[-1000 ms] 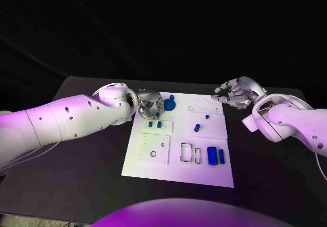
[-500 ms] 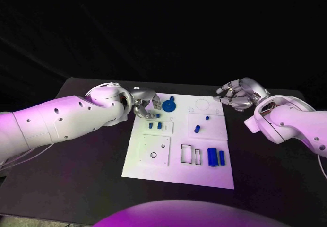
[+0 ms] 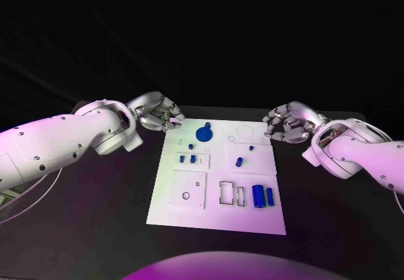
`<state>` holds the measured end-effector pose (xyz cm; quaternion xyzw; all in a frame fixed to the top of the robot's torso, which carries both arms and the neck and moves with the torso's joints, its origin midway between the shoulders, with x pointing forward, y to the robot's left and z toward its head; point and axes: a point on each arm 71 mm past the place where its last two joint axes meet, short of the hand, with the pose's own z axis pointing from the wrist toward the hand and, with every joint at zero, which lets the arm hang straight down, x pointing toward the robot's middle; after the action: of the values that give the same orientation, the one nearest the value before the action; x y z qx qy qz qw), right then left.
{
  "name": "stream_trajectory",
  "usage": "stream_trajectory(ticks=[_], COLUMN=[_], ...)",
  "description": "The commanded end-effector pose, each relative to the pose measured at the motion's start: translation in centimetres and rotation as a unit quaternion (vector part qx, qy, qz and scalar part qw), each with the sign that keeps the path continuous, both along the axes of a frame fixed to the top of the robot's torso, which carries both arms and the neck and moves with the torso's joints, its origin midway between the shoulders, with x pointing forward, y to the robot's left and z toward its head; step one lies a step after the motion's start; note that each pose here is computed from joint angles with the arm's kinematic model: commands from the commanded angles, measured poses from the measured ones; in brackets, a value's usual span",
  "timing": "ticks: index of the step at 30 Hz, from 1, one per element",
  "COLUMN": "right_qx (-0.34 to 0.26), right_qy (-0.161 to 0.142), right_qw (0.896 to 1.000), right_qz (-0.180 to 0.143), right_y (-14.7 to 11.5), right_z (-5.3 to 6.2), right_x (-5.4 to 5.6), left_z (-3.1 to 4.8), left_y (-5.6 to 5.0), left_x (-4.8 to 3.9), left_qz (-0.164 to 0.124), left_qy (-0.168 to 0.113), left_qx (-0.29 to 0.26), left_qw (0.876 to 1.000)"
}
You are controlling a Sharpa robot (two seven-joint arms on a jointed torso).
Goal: Assemble the parts on the task board
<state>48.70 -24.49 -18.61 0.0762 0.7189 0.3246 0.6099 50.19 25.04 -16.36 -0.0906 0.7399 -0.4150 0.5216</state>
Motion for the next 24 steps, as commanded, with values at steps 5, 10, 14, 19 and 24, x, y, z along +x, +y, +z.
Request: stream_trajectory(ticks=[5,10,14,19,24], right_qx=[-0.161,-0.198,-0.204,-0.210,-0.212], right_qy=[-0.035,-0.051,-0.064,-0.068,-0.067], right_qw=[0.980,0.972,0.970,0.969,0.969], right_qz=[0.111,0.119,0.116,0.112,0.110], right_y=[1.7,2.8,3.6,4.5,5.2], right_z=[-1.5,-2.2,-2.3,-2.5,-2.8], right_x=[-1.2,-1.5,-1.4,-1.0,-0.7], left_z=[1.07,1.02,1.00,0.98,0.95], left_y=[1.1,1.3,1.2,1.3,1.3], left_x=[0.16,-0.01,-0.10,-0.11,-0.09], left_qz=[0.059,0.067,0.063,0.065,0.070], left_qy=[0.081,0.095,0.104,0.110,0.111], left_qx=[-0.278,-0.311,-0.328,-0.341,-0.343], left_qw=[0.955,0.943,0.937,0.931,0.930])
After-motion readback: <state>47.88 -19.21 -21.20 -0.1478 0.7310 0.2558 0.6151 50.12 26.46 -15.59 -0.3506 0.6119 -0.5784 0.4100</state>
